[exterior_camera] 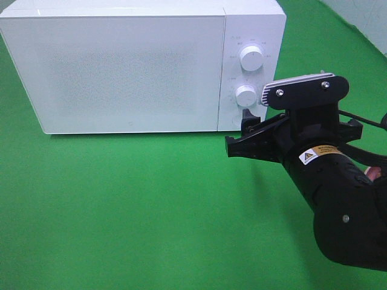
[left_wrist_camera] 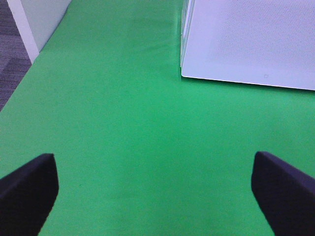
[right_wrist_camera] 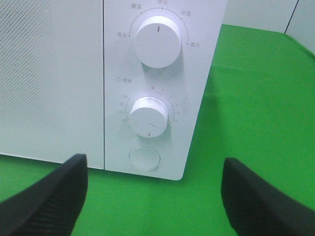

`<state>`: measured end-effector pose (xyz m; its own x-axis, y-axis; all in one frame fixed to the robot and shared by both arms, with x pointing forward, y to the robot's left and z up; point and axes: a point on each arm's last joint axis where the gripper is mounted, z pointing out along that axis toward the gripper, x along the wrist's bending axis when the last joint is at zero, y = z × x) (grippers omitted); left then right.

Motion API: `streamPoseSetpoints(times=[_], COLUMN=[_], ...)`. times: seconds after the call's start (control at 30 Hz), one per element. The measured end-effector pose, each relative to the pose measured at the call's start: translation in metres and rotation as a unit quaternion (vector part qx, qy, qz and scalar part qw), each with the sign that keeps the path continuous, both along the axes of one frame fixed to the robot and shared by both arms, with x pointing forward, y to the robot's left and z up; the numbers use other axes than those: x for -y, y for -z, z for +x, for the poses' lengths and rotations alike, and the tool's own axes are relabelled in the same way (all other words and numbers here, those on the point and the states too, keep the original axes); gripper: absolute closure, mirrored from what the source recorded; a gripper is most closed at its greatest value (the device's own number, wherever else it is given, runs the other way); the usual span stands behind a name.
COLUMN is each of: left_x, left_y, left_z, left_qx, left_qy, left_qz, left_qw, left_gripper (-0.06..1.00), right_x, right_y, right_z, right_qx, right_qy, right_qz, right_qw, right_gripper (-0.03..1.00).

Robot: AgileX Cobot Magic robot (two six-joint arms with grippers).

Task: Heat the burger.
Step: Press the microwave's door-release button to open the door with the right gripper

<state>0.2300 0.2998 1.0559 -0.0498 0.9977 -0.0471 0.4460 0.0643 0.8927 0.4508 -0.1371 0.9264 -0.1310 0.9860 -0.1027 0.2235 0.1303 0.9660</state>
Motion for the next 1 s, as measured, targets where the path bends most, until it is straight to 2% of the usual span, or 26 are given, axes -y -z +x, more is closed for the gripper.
streamPoseSetpoints(times=[0.33, 0.37, 0.4, 0.47, 0.57, 0.6, 0.63, 0.67, 0.7, 0.77, 0.8, 0.83, 0.87, 0.9, 0.93, 0.97, 1.0], left_x=[0.0000, 0.0000, 0.0000, 0.0000, 0.0000, 0.0000, 0.0000, 0.0000, 0.0000, 0.0000, 0.0000, 0.0000, 0.0000, 0.0000, 0.0000, 0.0000, 0.0000], left_y=[0.0000, 0.0000, 0.0000, 0.0000, 0.0000, 0.0000, 0.0000, 0.0000, 0.0000, 0.0000, 0.0000, 0.0000, 0.0000, 0.0000, 0.0000, 0.0000, 0.0000], left_z=[0.0000, 0.0000, 0.0000, 0.0000, 0.0000, 0.0000, 0.0000, 0.0000, 0.0000, 0.0000, 0.0000, 0.0000, 0.0000, 0.0000, 0.0000, 0.0000, 0.0000], left_qx=[0.000, 0.000, 0.000, 0.000, 0.000, 0.000, 0.000, 0.000, 0.000, 0.000, 0.000, 0.000, 0.000, 0.000, 0.000, 0.000, 0.000], left_qy=[0.000, 0.000, 0.000, 0.000, 0.000, 0.000, 0.000, 0.000, 0.000, 0.000, 0.000, 0.000, 0.000, 0.000, 0.000, 0.000, 0.000], left_qz=[0.000, 0.000, 0.000, 0.000, 0.000, 0.000, 0.000, 0.000, 0.000, 0.000, 0.000, 0.000, 0.000, 0.000, 0.000, 0.000, 0.000], left_qw=[1.000, 1.000, 1.000, 1.000, 1.000, 1.000, 1.000, 1.000, 1.000, 1.000, 1.000, 1.000, 1.000, 1.000, 1.000, 1.000, 1.000], left_gripper=[-0.05, -0.05, -0.05, -0.05, -0.05, -0.05, -0.05, -0.05, -0.05, -0.05, -0.05, -0.05, -0.05, -0.05, -0.05, -0.05, -0.05], right_x=[0.0001, 0.0001, 0.0001, 0.0002, 0.0002, 0.0003, 0.0003, 0.0003, 0.0003, 0.0003, 0.0003, 0.0003, 0.0003, 0.0002, 0.0002, 0.0000, 0.0000], right_y=[-0.0012, -0.0012, -0.0012, -0.0012, -0.0012, -0.0011, -0.0011, -0.0011, -0.0011, -0.0011, -0.0011, -0.0010, -0.0010, -0.0006, -0.0006, 0.0000, 0.0000], right_z=[0.0009, 0.0009, 0.0009, 0.0009, 0.0009, 0.0009, 0.0009, 0.0009, 0.0009, 0.0009, 0.0009, 0.0009, 0.0009, 0.0008, 0.0008, 0.0006, 0.0006], right_qx=[0.004, 0.001, 0.001, -0.007, -0.009, -0.013, -0.013, -0.016, -0.016, -0.024, -0.024, -0.029, -0.029, -0.036, -0.036, -0.043, -0.043], right_qy=[0.009, 0.015, 0.015, 0.033, 0.038, 0.047, 0.047, 0.055, 0.055, 0.074, 0.074, 0.085, 0.085, 0.096, 0.096, 0.104, 0.104], right_qz=[0.016, 0.042, 0.042, 0.115, 0.136, 0.171, 0.171, 0.206, 0.206, 0.285, 0.285, 0.329, 0.329, 0.376, 0.376, 0.406, 0.406], right_qw=[1.000, 0.999, 0.999, 0.993, 0.990, 0.984, 0.984, 0.977, 0.977, 0.955, 0.955, 0.940, 0.940, 0.921, 0.921, 0.907, 0.907], right_gripper=[0.23, 0.23, 0.23, 0.24, 0.24, 0.24, 0.24, 0.25, 0.25, 0.29, 0.29, 0.32, 0.32, 0.35, 0.35, 0.38, 0.38])
